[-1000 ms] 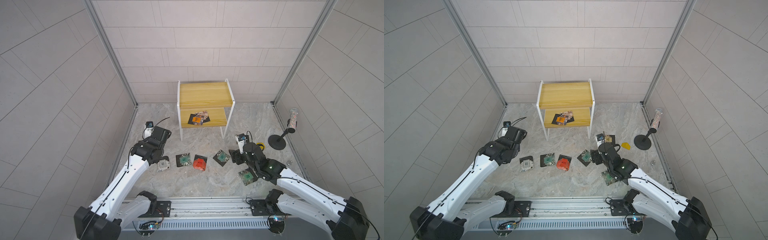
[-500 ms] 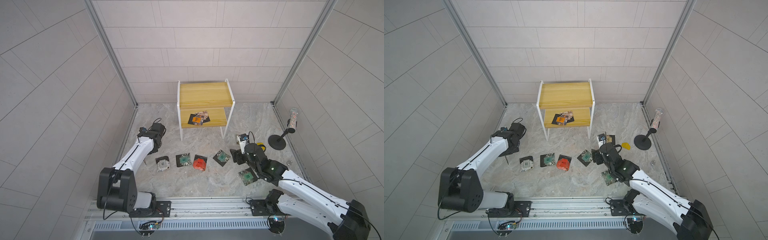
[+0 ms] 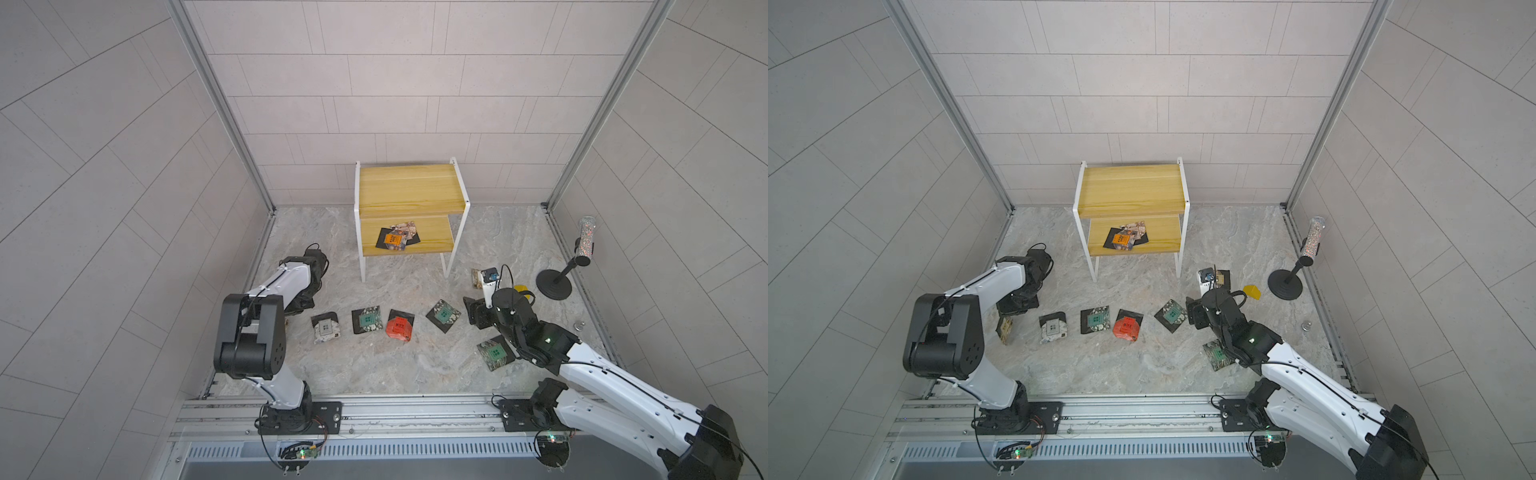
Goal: Remove the tea bags from the shelf
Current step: Place the tea bag at the center of the board.
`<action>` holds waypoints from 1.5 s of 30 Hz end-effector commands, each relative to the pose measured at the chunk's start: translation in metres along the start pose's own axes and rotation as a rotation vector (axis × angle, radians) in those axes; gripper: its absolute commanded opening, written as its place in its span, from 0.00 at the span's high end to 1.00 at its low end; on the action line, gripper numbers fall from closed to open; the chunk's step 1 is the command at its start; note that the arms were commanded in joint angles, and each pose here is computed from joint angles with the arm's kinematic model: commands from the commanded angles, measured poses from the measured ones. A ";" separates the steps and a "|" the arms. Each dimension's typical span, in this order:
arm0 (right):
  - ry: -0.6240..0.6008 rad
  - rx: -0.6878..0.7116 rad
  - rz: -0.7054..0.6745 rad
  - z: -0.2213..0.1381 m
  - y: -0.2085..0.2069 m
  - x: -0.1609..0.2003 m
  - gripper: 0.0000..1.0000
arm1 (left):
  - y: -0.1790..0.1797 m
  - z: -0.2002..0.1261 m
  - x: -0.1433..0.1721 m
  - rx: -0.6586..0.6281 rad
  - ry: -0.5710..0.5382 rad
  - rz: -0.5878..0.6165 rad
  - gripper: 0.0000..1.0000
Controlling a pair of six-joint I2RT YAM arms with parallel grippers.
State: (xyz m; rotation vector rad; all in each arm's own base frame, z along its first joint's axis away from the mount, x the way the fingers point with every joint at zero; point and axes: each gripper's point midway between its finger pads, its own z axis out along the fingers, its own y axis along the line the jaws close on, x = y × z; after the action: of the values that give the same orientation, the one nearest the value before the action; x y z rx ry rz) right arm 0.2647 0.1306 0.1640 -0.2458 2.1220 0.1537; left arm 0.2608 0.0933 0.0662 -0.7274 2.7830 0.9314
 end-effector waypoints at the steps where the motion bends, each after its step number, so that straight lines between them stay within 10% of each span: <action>1: -0.007 0.024 -0.002 -0.001 -0.006 0.001 0.22 | -0.001 0.001 -0.011 -0.012 -0.015 -0.009 1.00; 22: -0.002 0.017 0.001 -0.001 -0.004 -0.001 0.22 | -0.008 -0.014 -0.032 0.072 -0.070 -0.021 0.53; 45: -0.056 -0.118 -0.075 -0.011 0.025 -0.044 0.18 | -0.010 -0.140 -0.029 0.680 -0.441 -0.087 0.09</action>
State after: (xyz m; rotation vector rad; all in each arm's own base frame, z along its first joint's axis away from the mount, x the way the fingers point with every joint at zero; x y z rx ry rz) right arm 0.2726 0.1540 0.1966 -0.3495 2.0714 0.2298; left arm 0.2937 0.0341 0.1714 -0.5495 2.4341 0.1836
